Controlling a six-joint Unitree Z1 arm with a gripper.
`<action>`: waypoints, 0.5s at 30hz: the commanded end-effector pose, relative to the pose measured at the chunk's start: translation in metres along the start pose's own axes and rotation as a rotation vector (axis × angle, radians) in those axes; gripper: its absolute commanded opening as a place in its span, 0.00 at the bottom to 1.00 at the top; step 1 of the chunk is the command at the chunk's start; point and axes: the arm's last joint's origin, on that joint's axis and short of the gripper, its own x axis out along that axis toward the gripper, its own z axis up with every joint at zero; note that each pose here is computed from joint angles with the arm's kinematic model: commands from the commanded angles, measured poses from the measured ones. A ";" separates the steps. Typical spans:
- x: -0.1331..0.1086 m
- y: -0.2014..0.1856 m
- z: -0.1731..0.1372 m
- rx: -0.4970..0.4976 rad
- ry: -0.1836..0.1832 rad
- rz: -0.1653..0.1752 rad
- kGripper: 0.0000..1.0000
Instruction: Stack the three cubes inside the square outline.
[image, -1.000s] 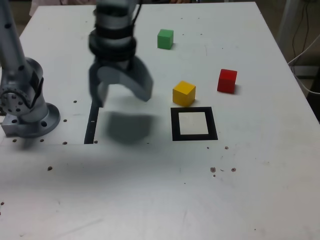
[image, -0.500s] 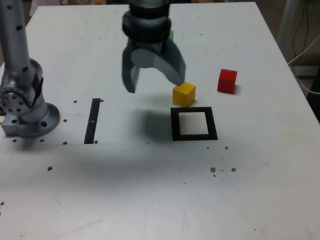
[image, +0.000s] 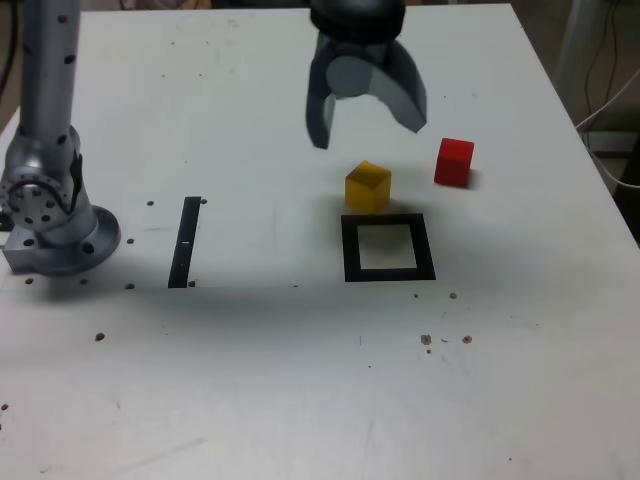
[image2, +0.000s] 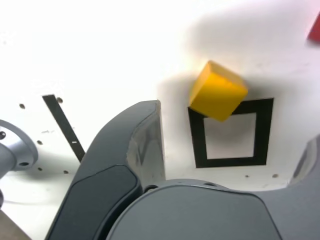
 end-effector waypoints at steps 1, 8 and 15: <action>0.001 0.006 0.011 0.008 0.006 0.002 1.00; 0.004 0.022 0.039 0.030 0.005 0.008 1.00; 0.007 0.042 0.064 0.041 -0.008 0.016 1.00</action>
